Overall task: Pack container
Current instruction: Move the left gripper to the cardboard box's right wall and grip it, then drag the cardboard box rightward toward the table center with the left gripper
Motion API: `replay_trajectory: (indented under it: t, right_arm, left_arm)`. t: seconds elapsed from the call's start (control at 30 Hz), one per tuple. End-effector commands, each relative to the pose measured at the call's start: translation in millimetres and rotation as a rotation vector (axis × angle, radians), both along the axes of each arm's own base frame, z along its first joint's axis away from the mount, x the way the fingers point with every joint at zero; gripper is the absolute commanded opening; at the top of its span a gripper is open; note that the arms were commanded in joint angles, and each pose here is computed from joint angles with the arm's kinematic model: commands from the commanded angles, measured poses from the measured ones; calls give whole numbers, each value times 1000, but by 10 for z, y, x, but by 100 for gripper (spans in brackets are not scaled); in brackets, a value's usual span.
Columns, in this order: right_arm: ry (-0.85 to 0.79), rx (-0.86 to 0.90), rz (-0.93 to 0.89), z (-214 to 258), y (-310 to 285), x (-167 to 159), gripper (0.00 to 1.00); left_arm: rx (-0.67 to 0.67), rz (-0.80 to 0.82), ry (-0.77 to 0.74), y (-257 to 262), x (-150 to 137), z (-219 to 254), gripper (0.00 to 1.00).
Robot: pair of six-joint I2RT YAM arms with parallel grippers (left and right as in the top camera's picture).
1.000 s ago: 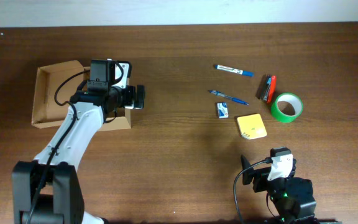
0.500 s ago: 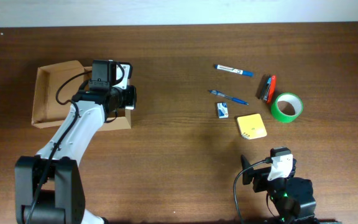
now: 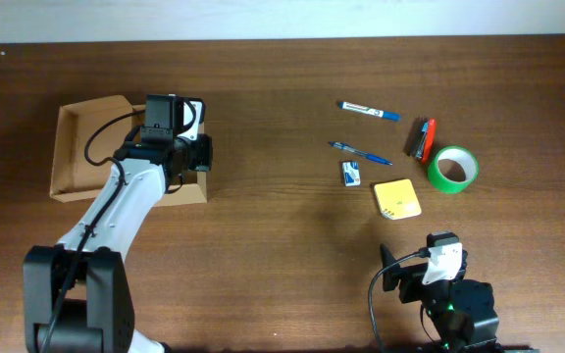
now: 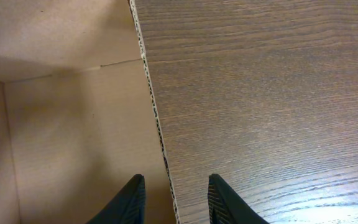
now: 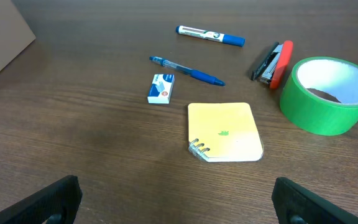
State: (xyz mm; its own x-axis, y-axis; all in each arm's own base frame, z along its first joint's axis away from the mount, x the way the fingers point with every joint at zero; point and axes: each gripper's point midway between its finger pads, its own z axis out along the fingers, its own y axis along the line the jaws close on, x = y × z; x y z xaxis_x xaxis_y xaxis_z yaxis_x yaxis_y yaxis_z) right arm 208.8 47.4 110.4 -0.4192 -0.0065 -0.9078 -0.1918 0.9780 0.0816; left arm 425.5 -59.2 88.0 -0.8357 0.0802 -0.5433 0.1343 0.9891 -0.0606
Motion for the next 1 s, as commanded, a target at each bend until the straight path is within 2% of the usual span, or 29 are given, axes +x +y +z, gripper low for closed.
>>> replay_trajectory:
  t: [0.0,0.2,0.33,0.57,0.8,0.97]
  right_arm:
    - [-8,-3,-11,-5,-19,8,99]
    - [-8,-3,-11,-5,-19,8,99]
    - [-8,-3,-11,-5,-19,8,99]
    - [-8,-3,-11,-5,-19,8,99]
    - [-8,-3,-11,-5,-19,8,99]
    - [-8,-3,-11,-5,-19,8,99]
  left_arm:
    - [33,6,0,31,54,-34,29]
    - [36,2,23,15,45,-131,20]
    - [36,2,24,14,43,-131,2]
    - [37,-41,14,-154,34,-53,2]
    - [107,-310,-38,-820,-37,162,2]
    - [194,-566,-93,-1297,-183,223,2]
